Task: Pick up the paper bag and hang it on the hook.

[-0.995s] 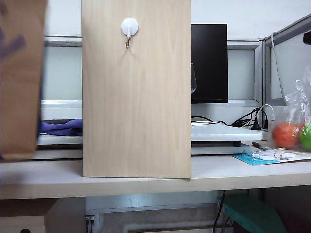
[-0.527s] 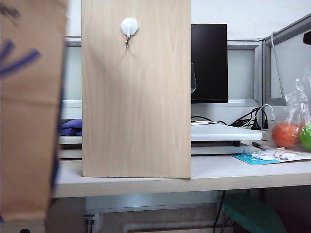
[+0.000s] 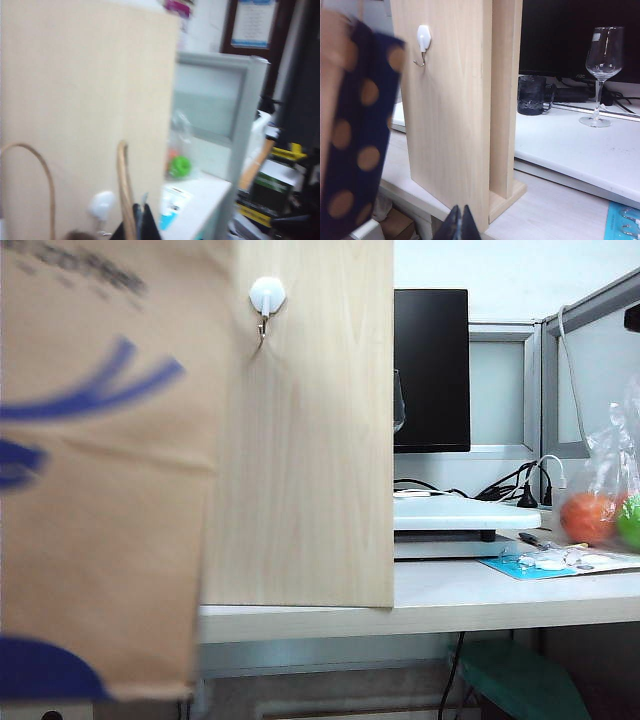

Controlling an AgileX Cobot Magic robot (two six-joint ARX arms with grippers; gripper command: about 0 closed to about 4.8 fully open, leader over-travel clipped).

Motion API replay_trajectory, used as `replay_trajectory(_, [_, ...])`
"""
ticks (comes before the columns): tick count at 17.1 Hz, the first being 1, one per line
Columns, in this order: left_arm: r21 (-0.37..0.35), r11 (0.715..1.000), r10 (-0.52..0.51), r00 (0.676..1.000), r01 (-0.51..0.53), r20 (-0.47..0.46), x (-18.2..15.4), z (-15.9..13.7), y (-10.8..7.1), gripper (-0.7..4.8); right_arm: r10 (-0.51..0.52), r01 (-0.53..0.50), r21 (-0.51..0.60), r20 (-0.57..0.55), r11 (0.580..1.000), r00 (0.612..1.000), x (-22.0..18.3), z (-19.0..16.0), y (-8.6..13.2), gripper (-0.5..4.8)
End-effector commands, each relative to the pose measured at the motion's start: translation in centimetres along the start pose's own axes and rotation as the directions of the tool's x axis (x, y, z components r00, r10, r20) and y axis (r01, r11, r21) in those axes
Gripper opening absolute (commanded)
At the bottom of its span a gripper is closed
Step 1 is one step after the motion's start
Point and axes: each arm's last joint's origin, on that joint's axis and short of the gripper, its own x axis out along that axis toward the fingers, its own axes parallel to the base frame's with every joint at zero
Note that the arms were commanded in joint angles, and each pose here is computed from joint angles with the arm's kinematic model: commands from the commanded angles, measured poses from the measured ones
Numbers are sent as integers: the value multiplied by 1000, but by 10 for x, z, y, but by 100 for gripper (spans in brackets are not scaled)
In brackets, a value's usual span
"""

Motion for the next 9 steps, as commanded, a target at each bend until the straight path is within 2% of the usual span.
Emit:
replay_trajectory(1, [54,999,4,999,-2,-36,26,-12,-12,-6,2,-2,-5,4,1000,1000,0,-1,0,0])
replay_trajectory(3, [82,996,-24,997,31,-79,43,-22,-14,-6,3,-3,-5,4,1000,1000,0,-1,0,0])
replay_trajectory(5, [58,995,-78,992,83,-95,54,-29,-14,-6,2,-2,-5,4,1000,1000,0,-1,0,0])
replay_trajectory(9, [69,993,-89,994,93,-59,51,-24,-17,-6,2,-2,-5,3,1000,1000,0,-1,0,0])
